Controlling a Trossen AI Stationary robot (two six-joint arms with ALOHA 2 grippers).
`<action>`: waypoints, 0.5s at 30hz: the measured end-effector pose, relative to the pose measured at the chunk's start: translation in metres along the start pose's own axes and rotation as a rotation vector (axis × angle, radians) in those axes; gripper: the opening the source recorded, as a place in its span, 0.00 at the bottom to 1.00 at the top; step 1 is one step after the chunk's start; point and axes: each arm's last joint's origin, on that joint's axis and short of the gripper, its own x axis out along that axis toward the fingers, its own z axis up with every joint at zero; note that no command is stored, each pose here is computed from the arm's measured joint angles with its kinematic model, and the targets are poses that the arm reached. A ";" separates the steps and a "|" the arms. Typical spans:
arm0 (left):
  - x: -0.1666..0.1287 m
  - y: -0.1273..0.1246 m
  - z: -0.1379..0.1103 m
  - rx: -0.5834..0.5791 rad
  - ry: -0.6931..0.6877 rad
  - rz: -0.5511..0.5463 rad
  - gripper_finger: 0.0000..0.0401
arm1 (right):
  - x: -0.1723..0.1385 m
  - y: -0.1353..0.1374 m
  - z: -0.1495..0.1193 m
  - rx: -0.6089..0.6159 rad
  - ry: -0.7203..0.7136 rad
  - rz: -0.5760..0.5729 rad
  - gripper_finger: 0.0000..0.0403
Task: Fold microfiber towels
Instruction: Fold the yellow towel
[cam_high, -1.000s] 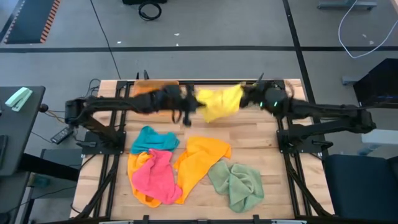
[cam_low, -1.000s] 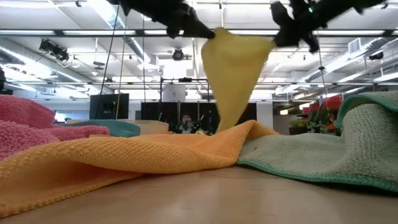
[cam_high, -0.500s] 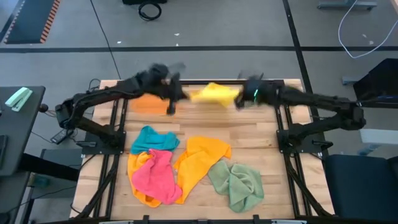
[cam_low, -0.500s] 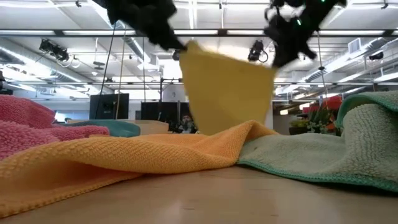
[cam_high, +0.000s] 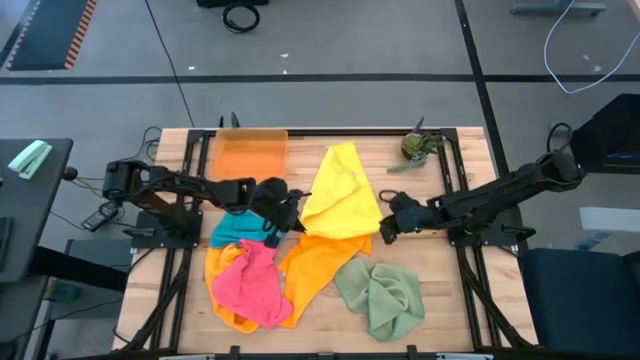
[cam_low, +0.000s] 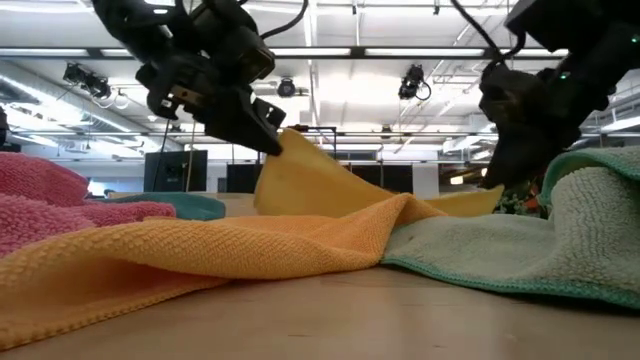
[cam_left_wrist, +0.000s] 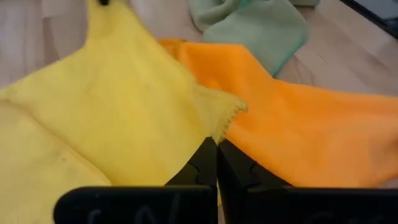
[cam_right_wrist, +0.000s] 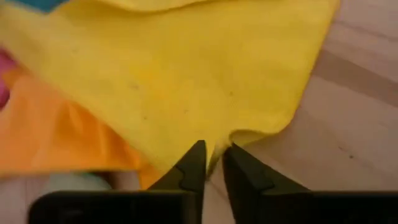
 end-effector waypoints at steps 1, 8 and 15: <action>0.000 0.000 0.001 0.001 -0.004 0.011 0.02 | -0.001 0.001 0.001 -0.049 0.002 0.001 0.21; 0.000 0.000 0.000 -0.016 0.003 0.029 0.01 | -0.005 0.006 -0.001 -0.571 0.007 -0.016 0.44; -0.001 0.003 0.001 -0.018 -0.007 0.042 0.04 | -0.010 0.010 -0.015 -1.102 0.014 -0.019 0.51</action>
